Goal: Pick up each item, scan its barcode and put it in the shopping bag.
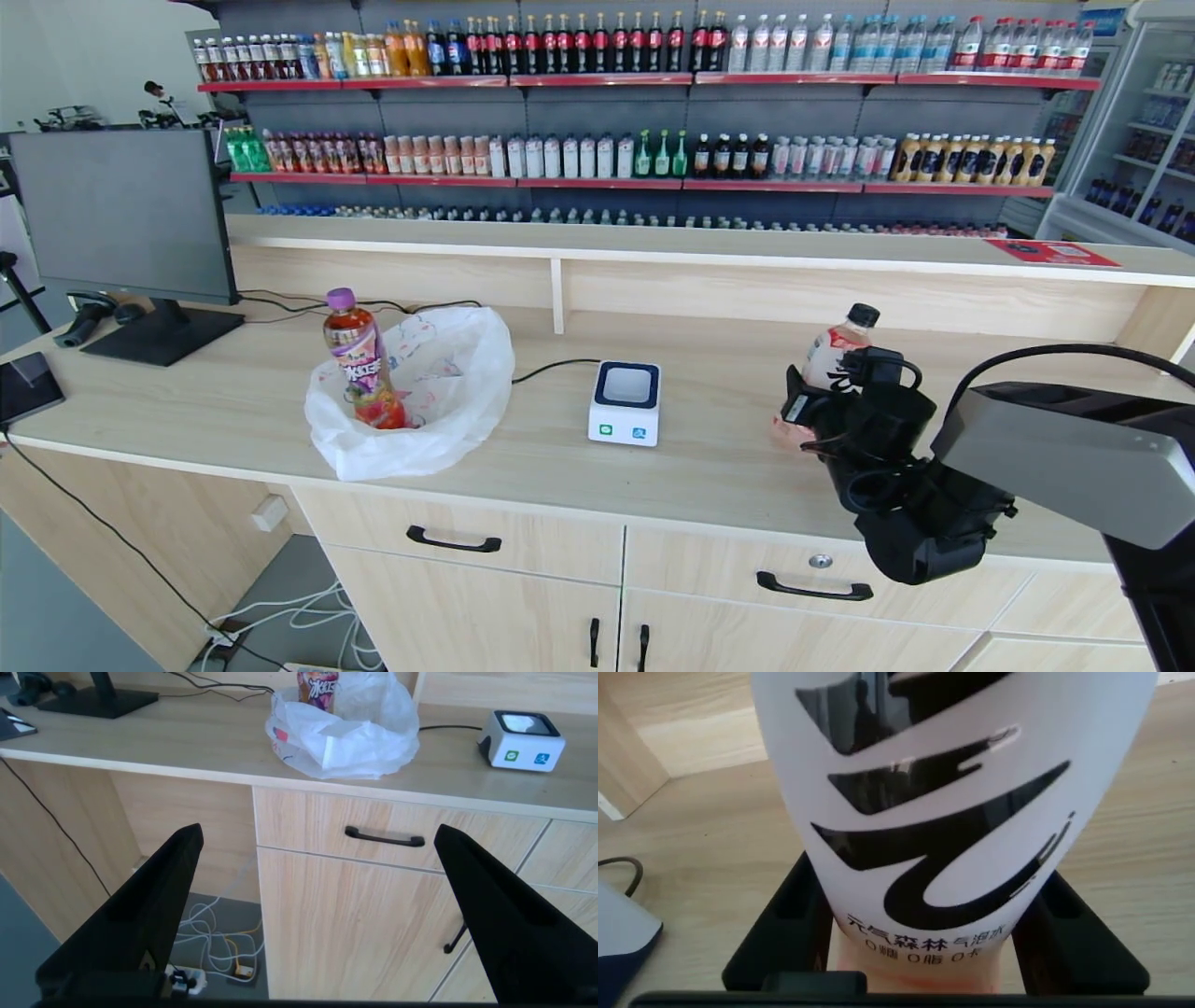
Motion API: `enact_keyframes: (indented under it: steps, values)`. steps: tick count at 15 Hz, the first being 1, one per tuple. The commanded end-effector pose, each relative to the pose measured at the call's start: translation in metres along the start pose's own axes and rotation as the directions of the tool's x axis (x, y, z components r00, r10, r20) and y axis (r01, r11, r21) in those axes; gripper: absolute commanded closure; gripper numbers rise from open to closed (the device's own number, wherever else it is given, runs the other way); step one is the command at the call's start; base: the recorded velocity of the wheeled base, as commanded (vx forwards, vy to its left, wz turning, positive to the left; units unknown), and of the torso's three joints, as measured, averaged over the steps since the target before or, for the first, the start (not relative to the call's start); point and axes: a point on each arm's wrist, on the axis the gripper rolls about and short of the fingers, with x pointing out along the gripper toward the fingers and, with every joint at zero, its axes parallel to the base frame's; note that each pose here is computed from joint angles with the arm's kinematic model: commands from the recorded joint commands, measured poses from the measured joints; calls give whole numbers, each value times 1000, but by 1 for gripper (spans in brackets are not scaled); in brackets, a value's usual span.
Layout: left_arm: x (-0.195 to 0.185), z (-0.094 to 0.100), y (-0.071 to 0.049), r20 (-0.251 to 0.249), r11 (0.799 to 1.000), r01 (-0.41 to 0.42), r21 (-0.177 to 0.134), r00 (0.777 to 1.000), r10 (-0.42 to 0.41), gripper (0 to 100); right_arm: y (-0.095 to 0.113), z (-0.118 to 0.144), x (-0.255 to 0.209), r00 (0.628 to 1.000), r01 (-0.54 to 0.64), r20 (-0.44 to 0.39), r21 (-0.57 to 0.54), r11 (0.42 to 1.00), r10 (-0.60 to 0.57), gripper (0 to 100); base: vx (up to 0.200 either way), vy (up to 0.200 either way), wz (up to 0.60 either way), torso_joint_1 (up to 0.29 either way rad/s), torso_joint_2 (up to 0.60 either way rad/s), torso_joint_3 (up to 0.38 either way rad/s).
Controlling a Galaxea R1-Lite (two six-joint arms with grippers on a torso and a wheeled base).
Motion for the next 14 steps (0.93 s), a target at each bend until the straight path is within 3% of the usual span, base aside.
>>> enact_keyframes:
  steps: [1,8,14]
  values:
    - [0,0,0,0,1000,0,1,1000,0,0,-1,5,1,1000,3,11,4,1000,-3,100,0,0,0,0,0,0]
    - [0,0,0,0,1000,0,0,1000,0,0,5,25,-4,999,-15,48,17,1000,14,100,0,0,0,0,0,0]
    - [0,0,0,0,1000,0,1,1000,0,0,28,46,-28,995,-88,57,26,996,86,100,0,0,0,0,0,0]
